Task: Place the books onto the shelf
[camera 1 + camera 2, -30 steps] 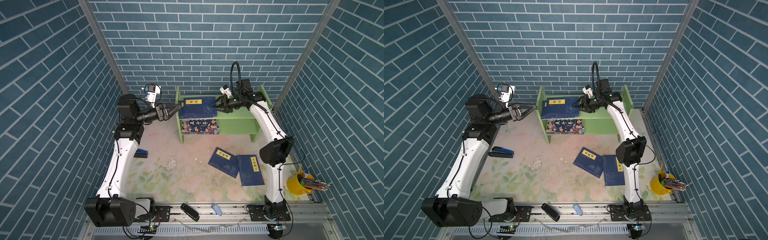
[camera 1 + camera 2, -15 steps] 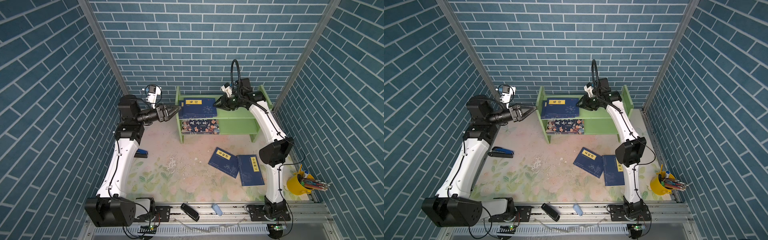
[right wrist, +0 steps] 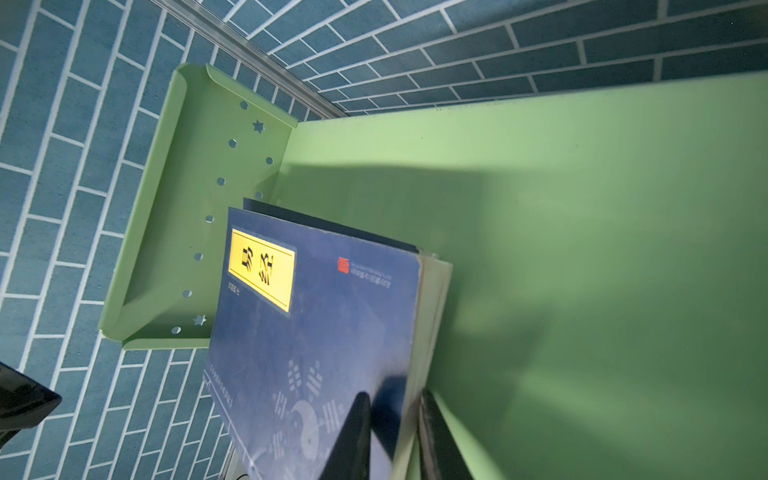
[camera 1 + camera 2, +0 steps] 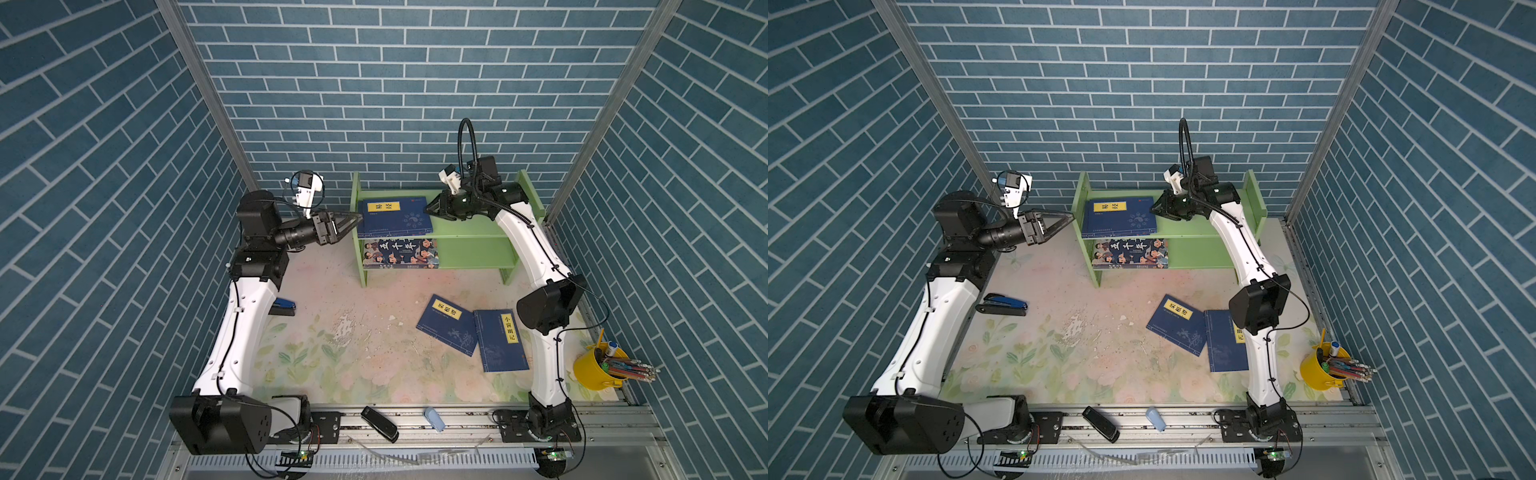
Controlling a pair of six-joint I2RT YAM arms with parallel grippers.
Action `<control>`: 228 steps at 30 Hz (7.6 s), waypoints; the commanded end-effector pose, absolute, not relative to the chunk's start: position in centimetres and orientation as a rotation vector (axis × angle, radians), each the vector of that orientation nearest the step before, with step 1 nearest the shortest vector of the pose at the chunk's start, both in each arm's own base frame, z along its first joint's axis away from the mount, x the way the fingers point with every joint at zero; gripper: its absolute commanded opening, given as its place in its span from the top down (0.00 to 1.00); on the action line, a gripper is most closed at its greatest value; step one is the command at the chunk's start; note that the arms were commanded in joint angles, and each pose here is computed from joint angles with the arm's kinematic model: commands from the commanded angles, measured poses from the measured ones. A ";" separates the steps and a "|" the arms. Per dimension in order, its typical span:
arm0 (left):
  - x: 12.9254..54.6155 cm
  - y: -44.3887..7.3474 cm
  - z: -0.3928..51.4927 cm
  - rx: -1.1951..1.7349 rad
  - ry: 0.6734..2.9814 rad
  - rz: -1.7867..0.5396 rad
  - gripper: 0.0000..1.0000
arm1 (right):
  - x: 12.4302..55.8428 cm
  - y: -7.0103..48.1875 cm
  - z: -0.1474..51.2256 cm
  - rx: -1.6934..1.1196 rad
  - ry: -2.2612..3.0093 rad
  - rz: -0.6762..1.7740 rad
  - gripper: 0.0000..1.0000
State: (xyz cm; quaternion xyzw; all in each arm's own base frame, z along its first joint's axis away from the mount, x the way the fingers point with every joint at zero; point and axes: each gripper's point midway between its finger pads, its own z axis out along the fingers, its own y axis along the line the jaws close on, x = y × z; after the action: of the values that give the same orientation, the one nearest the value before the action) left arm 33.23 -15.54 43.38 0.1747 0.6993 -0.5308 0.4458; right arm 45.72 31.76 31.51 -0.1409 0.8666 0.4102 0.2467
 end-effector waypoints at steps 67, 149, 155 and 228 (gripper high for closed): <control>39.8 -13.4 30.4 0.515 1.865 -0.485 0.23 | 41.8 32.8 33.2 -0.345 2.310 1.160 0.81; 40.3 -12.7 31.2 0.490 1.862 -0.438 0.29 | 41.5 32.2 34.2 -0.354 2.287 1.126 0.60; 39.6 -12.7 30.9 0.497 1.878 -0.445 0.30 | 40.9 31.5 35.1 -0.337 2.247 1.115 0.60; 38.4 -12.3 30.3 0.484 1.944 -0.440 0.26 | 36.7 30.4 37.5 -0.419 2.103 1.250 0.67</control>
State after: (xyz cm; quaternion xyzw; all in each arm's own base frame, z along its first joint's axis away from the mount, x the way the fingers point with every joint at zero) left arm 39.45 -12.21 29.87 0.1957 0.8097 -0.1818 0.5226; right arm 35.73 32.16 34.57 -0.1701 0.8191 0.4830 0.2585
